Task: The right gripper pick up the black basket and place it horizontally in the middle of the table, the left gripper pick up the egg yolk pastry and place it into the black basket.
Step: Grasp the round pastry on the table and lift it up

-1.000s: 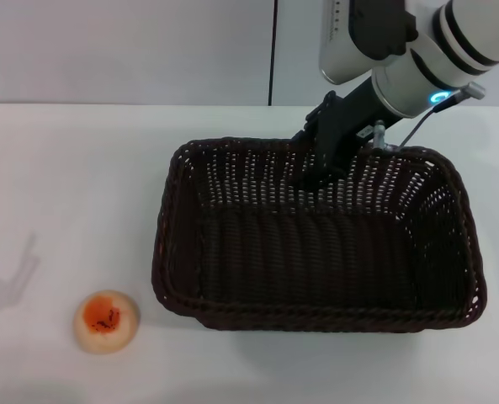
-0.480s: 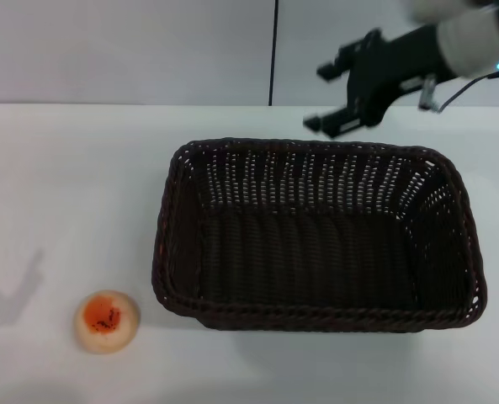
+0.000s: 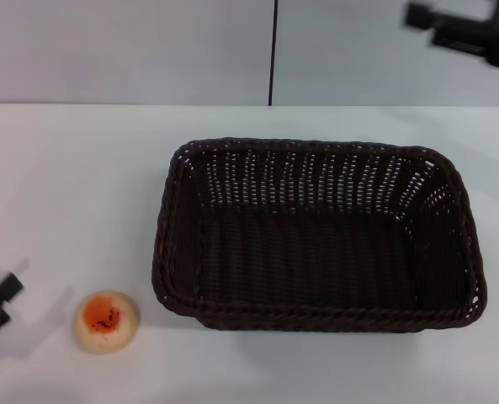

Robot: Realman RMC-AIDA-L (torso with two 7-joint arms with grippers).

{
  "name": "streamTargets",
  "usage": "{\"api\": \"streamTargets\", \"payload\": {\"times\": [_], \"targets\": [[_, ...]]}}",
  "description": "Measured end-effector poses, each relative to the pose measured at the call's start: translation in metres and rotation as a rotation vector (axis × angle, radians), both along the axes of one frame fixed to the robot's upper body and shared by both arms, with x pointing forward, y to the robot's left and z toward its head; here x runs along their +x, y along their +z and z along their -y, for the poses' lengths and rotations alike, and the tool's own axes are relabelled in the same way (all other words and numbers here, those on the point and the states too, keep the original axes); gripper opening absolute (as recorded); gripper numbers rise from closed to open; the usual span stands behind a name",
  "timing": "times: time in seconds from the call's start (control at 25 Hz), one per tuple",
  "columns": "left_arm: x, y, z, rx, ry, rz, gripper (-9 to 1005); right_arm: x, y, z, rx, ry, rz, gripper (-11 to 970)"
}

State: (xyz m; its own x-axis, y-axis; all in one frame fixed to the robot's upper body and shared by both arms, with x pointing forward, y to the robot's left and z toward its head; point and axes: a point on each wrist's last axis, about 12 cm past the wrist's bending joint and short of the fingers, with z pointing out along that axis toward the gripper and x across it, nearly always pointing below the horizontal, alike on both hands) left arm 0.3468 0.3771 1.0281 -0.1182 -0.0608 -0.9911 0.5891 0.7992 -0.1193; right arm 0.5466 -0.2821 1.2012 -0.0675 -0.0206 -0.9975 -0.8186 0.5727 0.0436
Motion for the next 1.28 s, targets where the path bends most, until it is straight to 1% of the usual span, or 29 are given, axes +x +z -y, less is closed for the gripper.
{"api": "streamTargets", "payload": {"times": [0.08,0.12,0.16,0.24,0.28,0.32,0.4,0.44,0.48,0.6,0.68,0.8,1.0,1.2,1.28], "targets": [[0.001,-0.002,0.001,0.014,-0.015,-0.019,790,-0.012,-0.013,0.015,0.12,-0.046,0.026,734],[0.003,-0.004,0.001,0.03,-0.029,-0.04,788,-0.024,-0.029,0.029,0.239,-0.102,0.053,734],[0.003,-0.004,0.001,0.03,-0.029,-0.04,785,-0.024,-0.029,0.029,0.239,-0.102,0.053,733],[0.004,-0.006,0.002,0.047,-0.048,-0.059,780,-0.034,-0.047,0.04,0.349,-0.151,0.086,733],[0.005,-0.006,0.002,0.053,-0.059,-0.067,778,-0.037,-0.054,0.043,0.381,-0.167,0.09,733],[0.008,-0.006,0.002,0.066,-0.094,-0.101,775,-0.041,-0.061,0.046,0.412,-0.187,0.1,733],[0.01,-0.006,0.003,0.07,-0.114,-0.122,770,-0.048,-0.077,0.053,0.465,-0.24,0.098,733],[0.012,-0.007,0.004,0.076,-0.14,-0.149,768,-0.048,-0.081,0.054,0.471,-0.251,0.09,733],[0.013,-0.007,0.005,0.078,-0.163,-0.17,765,-0.048,-0.081,0.054,0.471,-0.251,0.09,733],[0.018,-0.011,0.01,0.1,-0.221,-0.214,758,-0.05,-0.09,0.053,0.481,-0.27,0.065,732],[0.019,-0.012,0.012,0.104,-0.224,-0.213,753,-0.05,-0.092,0.053,0.481,-0.276,0.058,732],[0.023,-0.019,0.023,0.099,-0.236,-0.188,745,-0.051,-0.094,0.053,0.484,-0.28,0.051,732],[0.026,-0.025,0.031,0.109,-0.24,-0.176,733,-0.053,-0.097,0.054,0.489,-0.289,0.038,732],[0.033,-0.033,0.041,0.126,-0.264,-0.198,720,-0.055,-0.098,0.055,0.492,-0.293,0.032,733],[0.034,-0.034,0.042,0.133,-0.27,-0.203,715,-0.056,-0.099,0.056,0.493,-0.295,0.03,733]]}}
